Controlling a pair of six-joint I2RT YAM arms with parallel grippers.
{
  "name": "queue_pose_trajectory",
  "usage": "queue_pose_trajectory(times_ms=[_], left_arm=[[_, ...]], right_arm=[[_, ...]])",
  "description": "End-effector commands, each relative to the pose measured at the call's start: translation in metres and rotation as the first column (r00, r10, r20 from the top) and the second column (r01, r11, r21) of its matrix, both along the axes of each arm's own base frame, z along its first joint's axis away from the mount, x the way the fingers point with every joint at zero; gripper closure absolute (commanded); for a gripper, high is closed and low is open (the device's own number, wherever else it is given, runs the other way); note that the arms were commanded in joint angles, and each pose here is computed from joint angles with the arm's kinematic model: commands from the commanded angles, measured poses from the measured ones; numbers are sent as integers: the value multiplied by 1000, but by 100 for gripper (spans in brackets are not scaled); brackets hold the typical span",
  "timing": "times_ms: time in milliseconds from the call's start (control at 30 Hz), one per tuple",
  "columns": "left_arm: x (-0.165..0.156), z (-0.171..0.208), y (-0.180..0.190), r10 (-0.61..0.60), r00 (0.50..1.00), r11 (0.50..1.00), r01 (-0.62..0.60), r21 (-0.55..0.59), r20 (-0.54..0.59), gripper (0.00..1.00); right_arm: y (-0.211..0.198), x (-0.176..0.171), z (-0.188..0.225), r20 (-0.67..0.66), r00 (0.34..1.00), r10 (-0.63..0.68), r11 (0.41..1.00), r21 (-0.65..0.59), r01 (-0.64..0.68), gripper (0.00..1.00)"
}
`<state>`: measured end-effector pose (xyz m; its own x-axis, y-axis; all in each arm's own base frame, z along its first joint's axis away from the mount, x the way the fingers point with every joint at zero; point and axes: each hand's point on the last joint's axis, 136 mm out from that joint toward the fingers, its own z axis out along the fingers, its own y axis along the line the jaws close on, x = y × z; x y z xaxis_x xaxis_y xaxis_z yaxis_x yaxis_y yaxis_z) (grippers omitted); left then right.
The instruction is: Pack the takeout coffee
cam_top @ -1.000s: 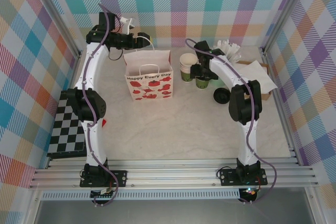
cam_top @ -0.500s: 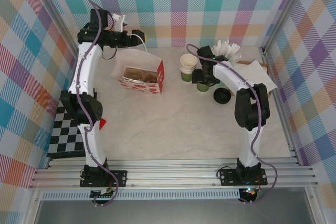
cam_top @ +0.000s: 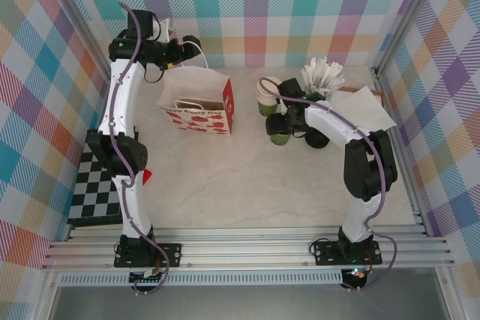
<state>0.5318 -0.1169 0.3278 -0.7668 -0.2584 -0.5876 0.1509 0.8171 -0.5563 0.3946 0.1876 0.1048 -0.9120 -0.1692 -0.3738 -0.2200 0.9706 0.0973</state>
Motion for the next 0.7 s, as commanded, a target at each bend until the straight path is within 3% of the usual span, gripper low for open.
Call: queue_pose_trajectory(times_ms=[0, 200, 367, 533, 667], left_arm=[[-2, -11, 22, 119, 990, 992, -117, 39, -78, 0], [-5, -25, 6, 49, 990, 999, -51, -11, -133, 0], [-10, -39, 13, -29, 995, 989, 43, 143, -99, 0], [-16, -36, 13, -220, 976, 932, 211, 295, -4, 0], [-31, -23, -3, -414, 907, 867, 369, 335, 72, 0]], right_arm=[[12, -20, 10, -44, 997, 62, 996, 62, -59, 16], [11, -30, 11, -89, 992, 86, 995, 55, -81, 16], [9, -29, 3, -100, 989, 106, 994, 20, -104, 12], [10, -22, 5, -95, 990, 104, 995, 11, -103, 11], [8, -18, 6, -84, 992, 91, 996, -5, -92, 10]])
